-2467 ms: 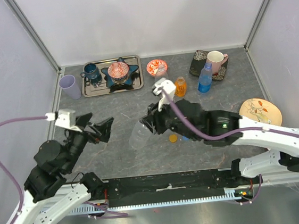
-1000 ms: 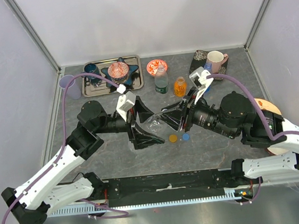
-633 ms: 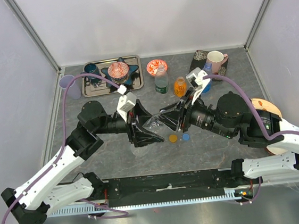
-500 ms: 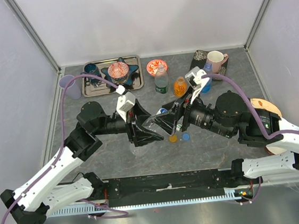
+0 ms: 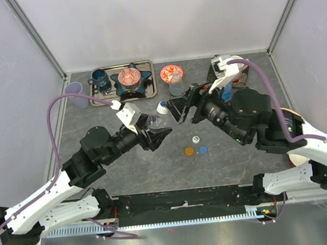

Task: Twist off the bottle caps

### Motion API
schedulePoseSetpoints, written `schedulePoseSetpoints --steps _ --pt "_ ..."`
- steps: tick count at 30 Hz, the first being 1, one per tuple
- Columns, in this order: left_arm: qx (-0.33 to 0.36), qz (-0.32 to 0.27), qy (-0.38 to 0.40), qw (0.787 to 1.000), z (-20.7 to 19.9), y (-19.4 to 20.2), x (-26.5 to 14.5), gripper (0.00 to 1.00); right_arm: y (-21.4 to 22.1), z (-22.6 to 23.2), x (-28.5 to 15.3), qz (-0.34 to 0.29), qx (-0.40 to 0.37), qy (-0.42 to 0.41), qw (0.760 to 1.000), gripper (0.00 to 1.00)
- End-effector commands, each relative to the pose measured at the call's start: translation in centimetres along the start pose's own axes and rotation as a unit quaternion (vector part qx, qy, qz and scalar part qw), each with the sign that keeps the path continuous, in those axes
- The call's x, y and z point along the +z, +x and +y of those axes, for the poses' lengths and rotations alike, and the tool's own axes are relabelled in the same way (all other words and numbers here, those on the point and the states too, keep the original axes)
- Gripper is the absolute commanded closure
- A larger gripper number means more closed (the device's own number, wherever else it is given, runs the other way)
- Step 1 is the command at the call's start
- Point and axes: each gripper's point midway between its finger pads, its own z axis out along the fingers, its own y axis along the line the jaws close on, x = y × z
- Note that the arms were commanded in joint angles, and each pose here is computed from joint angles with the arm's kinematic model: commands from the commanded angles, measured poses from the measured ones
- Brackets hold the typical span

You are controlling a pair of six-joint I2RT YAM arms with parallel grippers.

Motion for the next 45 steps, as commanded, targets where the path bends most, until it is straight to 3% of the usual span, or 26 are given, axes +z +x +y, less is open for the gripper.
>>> schedulePoseSetpoints --steps 1,4,16,34,37,39,40,42,45 --pt "0.073 -0.009 -0.133 0.988 3.5 -0.3 -0.3 0.54 -0.2 -1.0 1.3 -0.011 -0.001 0.056 0.998 0.2" --pt "0.092 -0.007 -0.166 0.982 3.8 -0.5 -0.4 0.55 0.3 -0.3 2.3 -0.005 -0.004 0.055 0.998 0.21" --pt "0.093 -0.014 -0.159 0.983 3.0 -0.8 -0.6 0.57 4.0 -1.3 4.4 0.034 -0.026 0.085 0.995 0.28" --pt "0.095 -0.014 -0.156 0.983 2.9 -0.6 -0.7 0.57 5.6 -2.5 5.8 0.058 -0.009 0.079 0.995 0.48" --pt "0.094 -0.014 -0.155 0.983 2.9 -0.6 -0.7 0.57 5.7 -2.4 5.8 0.059 -0.007 0.075 0.995 0.56" --pt "0.093 -0.016 -0.156 0.983 2.9 -0.7 -0.8 0.57 6.0 -2.2 5.7 0.065 -0.005 0.069 0.995 0.68" --pt "0.093 -0.016 -0.158 0.983 3.0 -0.6 -0.8 0.57 6.1 -2.2 5.7 0.067 -0.004 0.066 0.996 0.75" --pt "0.091 -0.022 -0.157 0.983 2.9 -1.0 -0.8 0.56 6.5 -2.0 5.7 0.074 -0.006 0.059 0.996 1.0" --pt "0.088 -0.04 -0.144 0.985 2.5 -2.0 -1.1 0.56 7.1 -1.2 5.1 0.087 -0.017 0.019 0.996 1.0"
